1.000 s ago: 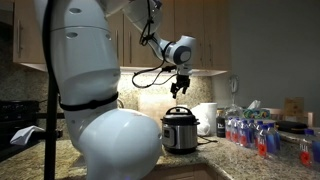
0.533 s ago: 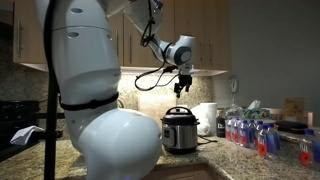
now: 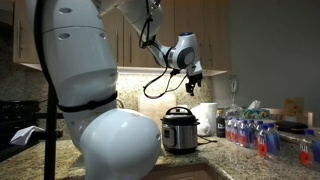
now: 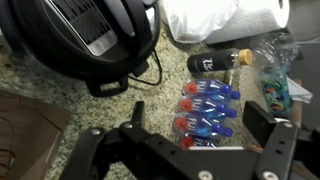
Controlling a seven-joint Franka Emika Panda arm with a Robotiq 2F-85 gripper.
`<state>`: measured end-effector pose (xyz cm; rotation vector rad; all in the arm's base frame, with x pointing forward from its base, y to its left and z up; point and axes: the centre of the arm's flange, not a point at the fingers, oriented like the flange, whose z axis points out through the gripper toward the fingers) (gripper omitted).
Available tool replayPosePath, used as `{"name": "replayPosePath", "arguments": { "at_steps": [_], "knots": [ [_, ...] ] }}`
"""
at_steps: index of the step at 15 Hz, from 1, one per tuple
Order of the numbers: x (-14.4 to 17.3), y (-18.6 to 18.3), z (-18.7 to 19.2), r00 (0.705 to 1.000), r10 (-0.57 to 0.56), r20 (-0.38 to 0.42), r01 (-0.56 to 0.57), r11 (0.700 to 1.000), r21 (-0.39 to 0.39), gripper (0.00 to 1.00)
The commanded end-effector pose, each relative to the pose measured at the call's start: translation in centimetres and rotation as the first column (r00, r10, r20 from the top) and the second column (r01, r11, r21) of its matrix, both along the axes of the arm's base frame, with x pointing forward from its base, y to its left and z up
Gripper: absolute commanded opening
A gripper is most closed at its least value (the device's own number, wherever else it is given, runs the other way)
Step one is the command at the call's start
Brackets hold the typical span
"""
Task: Uncover the cooker and put the lid on the counter
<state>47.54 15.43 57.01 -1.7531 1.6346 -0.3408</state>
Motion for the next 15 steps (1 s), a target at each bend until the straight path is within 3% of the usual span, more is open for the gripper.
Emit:
{"name": "replayPosePath", "arguments": {
  "at_steps": [1, 6, 11, 15],
  "knots": [
    [-1.0, -2.3, -2.7, 0.993, -0.071, 0.091, 0.076, 0.996, -0.050, 1.00],
    [-2.2, -2.2, -5.9, 0.993, 0.103, -0.064, -0.102, 0.995, 0.017, 1.00],
    [-2.2, -1.5, -6.8, 0.956, 0.294, -0.012, -0.293, 0.955, 0.051, 1.00],
    [-2.4, -1.5, -7.2, 0.901, 0.433, 0.020, -0.432, 0.894, 0.115, 1.00]
  ]
}}
